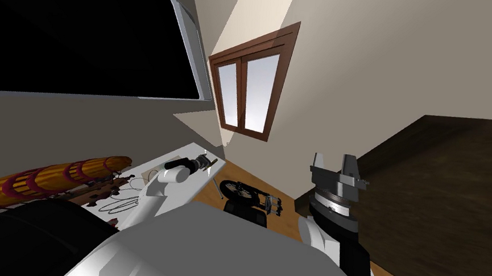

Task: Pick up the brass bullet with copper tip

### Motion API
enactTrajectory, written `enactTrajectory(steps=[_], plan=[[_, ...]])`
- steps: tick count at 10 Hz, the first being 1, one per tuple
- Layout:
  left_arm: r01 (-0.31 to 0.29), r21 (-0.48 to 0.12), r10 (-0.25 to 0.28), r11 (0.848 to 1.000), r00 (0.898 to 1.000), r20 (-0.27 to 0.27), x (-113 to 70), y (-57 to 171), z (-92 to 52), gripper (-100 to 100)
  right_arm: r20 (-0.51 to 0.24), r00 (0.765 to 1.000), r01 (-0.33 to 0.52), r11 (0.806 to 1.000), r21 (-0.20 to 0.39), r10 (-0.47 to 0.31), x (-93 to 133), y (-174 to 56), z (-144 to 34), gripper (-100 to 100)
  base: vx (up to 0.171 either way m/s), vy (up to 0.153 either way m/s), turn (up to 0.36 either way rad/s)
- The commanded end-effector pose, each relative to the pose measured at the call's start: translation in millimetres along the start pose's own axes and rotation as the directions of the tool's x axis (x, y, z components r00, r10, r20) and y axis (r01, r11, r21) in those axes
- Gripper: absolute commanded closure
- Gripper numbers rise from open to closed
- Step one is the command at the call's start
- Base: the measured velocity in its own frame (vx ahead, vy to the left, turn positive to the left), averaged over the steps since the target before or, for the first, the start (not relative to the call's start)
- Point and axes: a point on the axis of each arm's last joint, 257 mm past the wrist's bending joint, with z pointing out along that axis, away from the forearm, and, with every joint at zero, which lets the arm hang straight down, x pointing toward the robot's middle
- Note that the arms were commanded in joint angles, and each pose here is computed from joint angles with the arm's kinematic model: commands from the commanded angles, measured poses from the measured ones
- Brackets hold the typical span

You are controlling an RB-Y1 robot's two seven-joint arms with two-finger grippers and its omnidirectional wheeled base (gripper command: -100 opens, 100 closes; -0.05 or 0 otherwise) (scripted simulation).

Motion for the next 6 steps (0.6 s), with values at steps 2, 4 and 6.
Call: enactTrajectory(steps=[2, 4, 6], plan=[[0.036, -0.052, -0.034, 0.998, 0.998, 0.049, -13.3, 8.7, 1.1, -100, 0.0, 1.0, 0.0, 1.0, 0.0, 0.0, 0.0, 0.0, 0.0, 0, 0.016, 0.02, -0.019], [0.066, -0.088, -0.059, 0.994, 0.995, 0.084, -21.8, 15.5, 1.1, -100, 0.0, 1.0, 0.0, 1.0, 0.0, 0.0, 0.0, 0.0, 0.0, 0, 0.013, 0.021, -0.019], [0.095, -0.12, -0.081, 0.988, 0.99, 0.119, -29.6, 21.7, 0.4, -100, 0.0, 1.0, 0.0, 1.0, 0.0, 0.0, 0.0, 0.0, 0.0, 0, 0.012, 0.019, -0.015]])
